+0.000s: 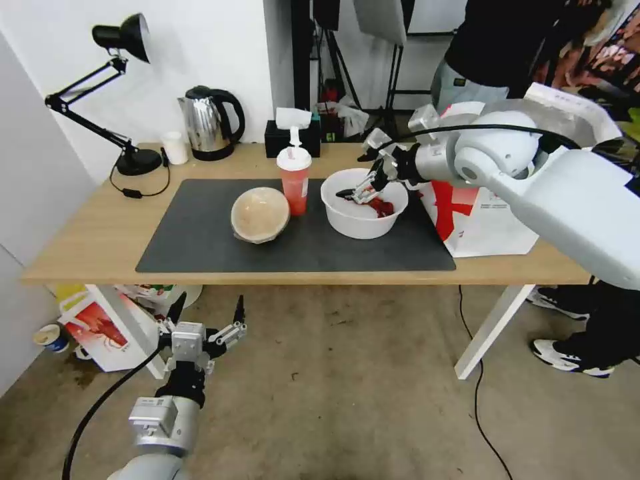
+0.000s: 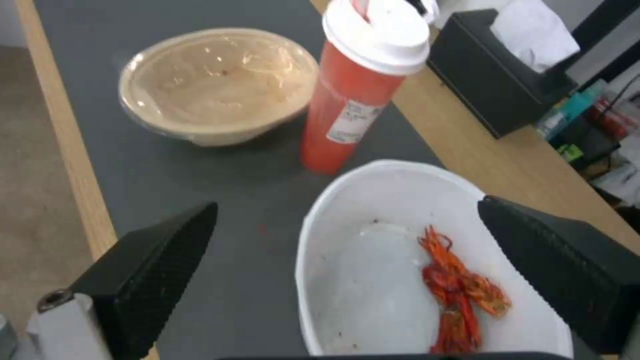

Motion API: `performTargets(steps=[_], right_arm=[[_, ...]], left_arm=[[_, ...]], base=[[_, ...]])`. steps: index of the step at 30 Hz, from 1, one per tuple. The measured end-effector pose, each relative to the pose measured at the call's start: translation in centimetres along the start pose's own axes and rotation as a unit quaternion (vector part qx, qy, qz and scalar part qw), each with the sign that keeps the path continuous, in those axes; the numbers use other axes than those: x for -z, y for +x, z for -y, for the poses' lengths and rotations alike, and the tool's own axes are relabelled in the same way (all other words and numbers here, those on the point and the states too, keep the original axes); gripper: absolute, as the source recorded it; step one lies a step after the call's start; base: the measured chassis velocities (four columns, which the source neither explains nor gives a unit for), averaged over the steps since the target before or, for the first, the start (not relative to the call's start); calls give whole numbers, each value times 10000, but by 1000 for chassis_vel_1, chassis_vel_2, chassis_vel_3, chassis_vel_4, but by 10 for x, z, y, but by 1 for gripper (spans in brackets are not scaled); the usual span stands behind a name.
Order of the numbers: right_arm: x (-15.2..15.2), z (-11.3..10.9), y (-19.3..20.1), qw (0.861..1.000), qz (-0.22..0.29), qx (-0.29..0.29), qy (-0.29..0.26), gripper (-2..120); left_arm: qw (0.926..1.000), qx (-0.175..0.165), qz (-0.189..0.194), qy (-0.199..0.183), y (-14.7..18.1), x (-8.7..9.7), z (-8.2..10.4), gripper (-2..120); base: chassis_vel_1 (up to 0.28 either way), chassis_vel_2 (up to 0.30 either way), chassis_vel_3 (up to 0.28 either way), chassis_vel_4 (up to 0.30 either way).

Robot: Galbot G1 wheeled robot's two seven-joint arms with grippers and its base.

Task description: Pick up the trash from the table and place it into the takeout bag.

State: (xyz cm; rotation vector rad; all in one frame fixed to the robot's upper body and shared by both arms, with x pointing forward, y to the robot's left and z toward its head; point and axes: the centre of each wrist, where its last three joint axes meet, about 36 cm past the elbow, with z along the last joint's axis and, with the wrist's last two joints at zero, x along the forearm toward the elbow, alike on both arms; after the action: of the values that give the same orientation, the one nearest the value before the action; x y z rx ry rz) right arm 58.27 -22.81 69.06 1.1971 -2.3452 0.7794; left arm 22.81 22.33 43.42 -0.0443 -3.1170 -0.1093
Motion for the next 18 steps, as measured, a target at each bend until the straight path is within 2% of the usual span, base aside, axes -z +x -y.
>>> performTargets(steps=[7,18], right_arm=[[2,11,-2,9998,-117,-133,6,100],[0,14,-19,9997,-204,-86,-67,100]], left_arm=[[10000,0,0,0,0,0,0,100],[10000,0,0,0,0,0,0,100]], base=[[0,0,0,0],[0,0,0,0]])
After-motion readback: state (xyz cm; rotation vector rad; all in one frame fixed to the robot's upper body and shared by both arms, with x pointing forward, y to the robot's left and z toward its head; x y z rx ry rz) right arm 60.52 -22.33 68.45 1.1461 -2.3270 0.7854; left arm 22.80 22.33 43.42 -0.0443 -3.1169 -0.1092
